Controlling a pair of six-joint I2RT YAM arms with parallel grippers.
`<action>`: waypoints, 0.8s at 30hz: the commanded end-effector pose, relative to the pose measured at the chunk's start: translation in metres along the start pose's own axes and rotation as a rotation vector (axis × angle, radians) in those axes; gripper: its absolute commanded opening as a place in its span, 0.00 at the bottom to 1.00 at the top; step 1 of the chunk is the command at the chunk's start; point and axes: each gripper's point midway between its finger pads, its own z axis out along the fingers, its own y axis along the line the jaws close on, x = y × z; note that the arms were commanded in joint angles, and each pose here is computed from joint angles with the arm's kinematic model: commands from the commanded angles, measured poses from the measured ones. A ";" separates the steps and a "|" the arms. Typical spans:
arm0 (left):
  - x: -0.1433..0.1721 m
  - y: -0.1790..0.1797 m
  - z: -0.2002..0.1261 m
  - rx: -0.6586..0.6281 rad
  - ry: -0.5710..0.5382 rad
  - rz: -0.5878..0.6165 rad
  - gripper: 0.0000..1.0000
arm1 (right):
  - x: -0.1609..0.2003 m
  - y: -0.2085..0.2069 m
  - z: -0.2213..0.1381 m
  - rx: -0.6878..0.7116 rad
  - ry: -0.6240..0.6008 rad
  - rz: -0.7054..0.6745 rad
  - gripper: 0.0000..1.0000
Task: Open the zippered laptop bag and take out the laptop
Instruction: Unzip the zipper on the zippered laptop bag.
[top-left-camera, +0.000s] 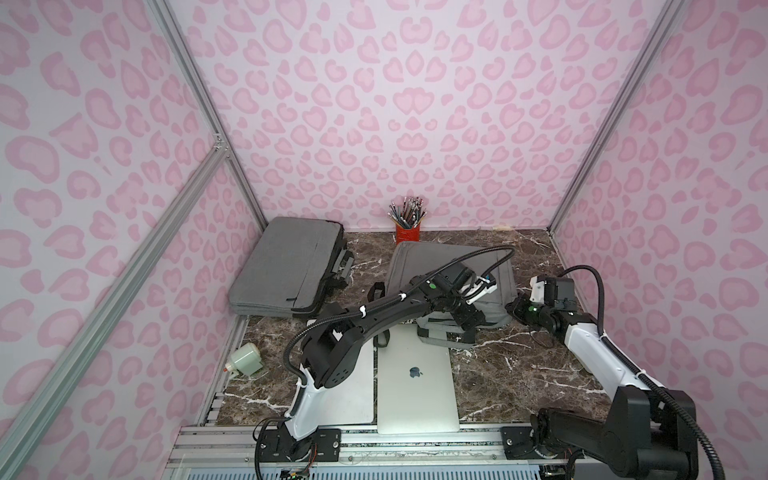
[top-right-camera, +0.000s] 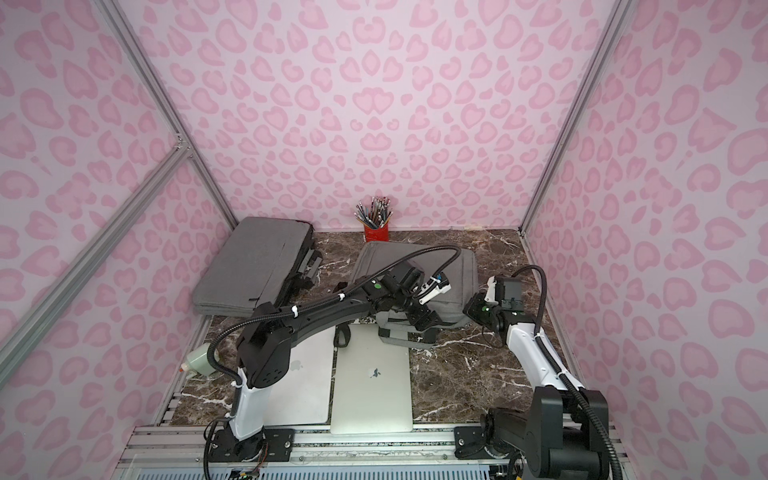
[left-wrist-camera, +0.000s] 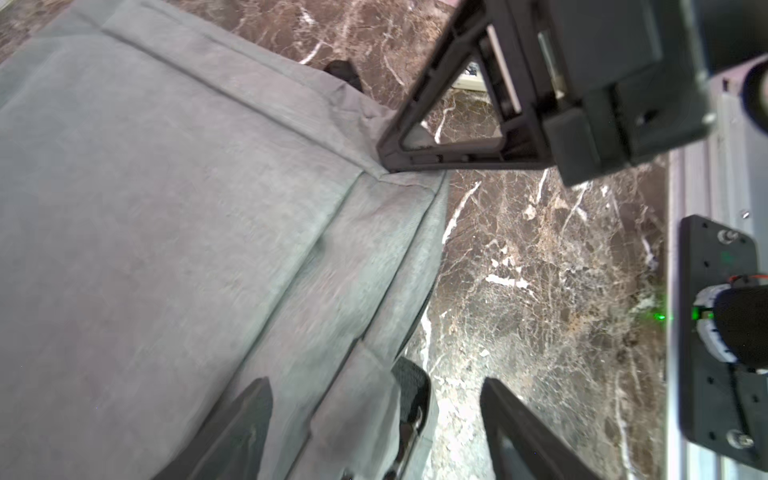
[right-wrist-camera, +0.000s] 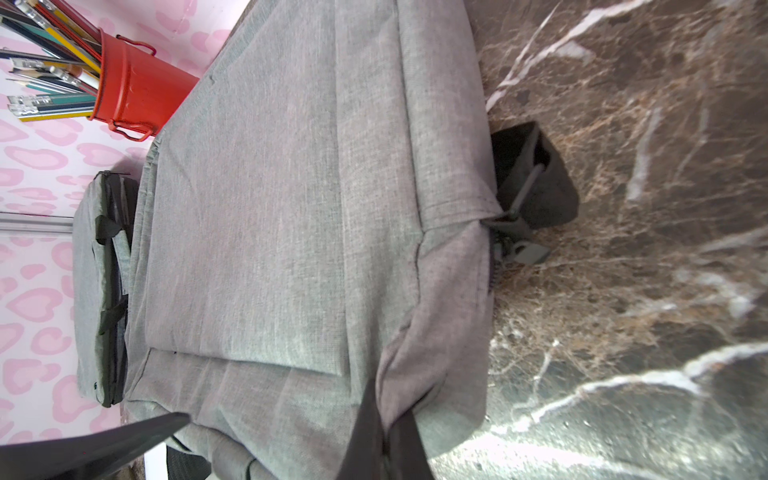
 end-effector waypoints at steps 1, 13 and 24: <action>-0.004 0.004 0.009 -0.031 0.001 0.063 0.82 | 0.000 0.017 0.000 -0.091 0.008 -0.026 0.00; 0.012 0.016 0.037 -0.067 0.099 0.038 0.64 | 0.007 0.022 -0.005 -0.134 0.017 -0.010 0.00; 0.004 0.003 0.028 -0.003 0.095 0.048 0.14 | 0.010 0.015 -0.003 -0.117 0.014 -0.020 0.00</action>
